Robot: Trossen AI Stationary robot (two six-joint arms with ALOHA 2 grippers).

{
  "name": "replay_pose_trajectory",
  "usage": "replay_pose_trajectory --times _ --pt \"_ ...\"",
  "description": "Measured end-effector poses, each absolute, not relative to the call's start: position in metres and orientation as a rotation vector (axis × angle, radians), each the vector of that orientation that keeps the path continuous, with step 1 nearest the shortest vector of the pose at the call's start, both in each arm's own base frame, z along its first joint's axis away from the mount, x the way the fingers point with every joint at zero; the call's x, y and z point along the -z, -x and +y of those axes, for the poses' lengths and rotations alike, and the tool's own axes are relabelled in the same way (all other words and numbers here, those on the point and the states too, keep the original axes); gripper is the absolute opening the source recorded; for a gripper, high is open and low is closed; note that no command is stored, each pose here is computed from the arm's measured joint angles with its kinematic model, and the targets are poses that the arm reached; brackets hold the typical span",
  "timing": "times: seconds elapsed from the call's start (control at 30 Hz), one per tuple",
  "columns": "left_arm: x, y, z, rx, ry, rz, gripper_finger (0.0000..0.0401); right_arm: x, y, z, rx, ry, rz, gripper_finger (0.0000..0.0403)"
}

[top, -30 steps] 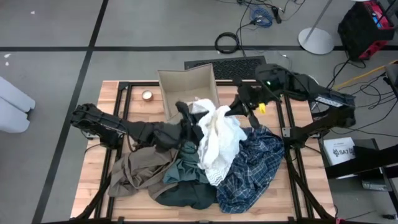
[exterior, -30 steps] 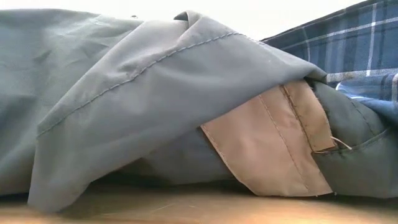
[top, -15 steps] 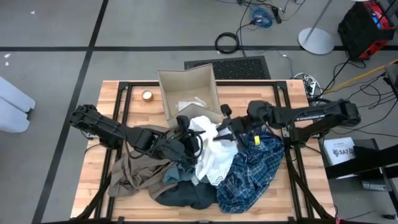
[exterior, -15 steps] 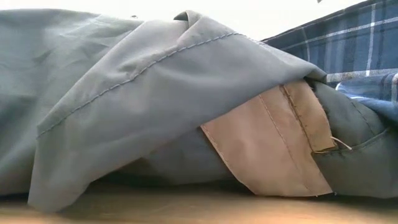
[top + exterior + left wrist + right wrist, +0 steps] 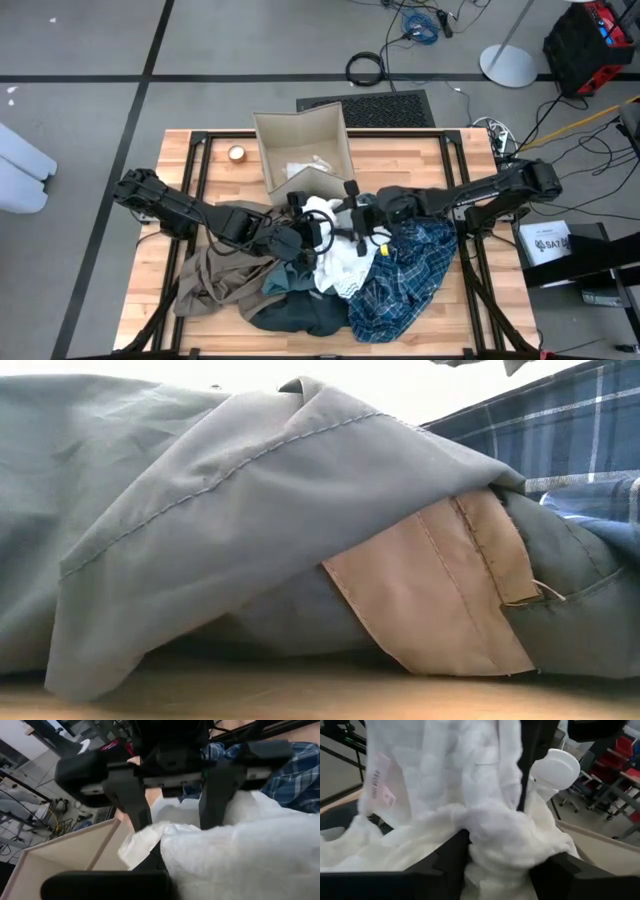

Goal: Sort clothes
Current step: Put the white shirt into the laundry bin

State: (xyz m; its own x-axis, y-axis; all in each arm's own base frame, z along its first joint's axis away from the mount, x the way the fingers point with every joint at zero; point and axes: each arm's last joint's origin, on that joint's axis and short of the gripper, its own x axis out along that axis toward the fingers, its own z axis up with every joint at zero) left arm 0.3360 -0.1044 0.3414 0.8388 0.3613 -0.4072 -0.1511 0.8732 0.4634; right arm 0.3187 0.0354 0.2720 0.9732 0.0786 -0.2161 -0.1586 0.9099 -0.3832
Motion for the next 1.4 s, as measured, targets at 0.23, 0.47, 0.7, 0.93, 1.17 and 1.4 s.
replay_pose_trajectory --times 0.23,0.47,0.7,0.93,1.17,1.4 --pt "-0.341 -0.336 -0.103 -0.256 -0.428 0.517 0.0012 -0.269 -0.33 0.037 -0.124 0.447 0.127 0.0179" --pt "-0.341 -0.334 -0.102 -0.253 -0.462 0.536 0.0066 -0.269 -0.332 0.037 -0.118 0.441 0.125 0.009" --pt "-0.348 -0.324 -0.093 -0.293 -0.408 0.633 0.0142 -0.266 -0.332 0.036 -0.106 0.435 0.158 0.0027" --pt "-0.392 -0.287 -0.088 -0.224 -0.351 0.853 0.0149 -0.269 -0.329 0.034 -0.057 0.441 0.175 0.0029" --pt "-0.409 -0.242 -0.078 -0.331 -0.294 0.994 0.015 -0.315 -0.303 0.029 0.047 0.417 0.065 0.0029" --pt "-0.405 -0.182 -0.067 -0.412 -0.184 0.823 0.015 -0.392 -0.289 0.026 0.116 0.423 0.026 0.0029"
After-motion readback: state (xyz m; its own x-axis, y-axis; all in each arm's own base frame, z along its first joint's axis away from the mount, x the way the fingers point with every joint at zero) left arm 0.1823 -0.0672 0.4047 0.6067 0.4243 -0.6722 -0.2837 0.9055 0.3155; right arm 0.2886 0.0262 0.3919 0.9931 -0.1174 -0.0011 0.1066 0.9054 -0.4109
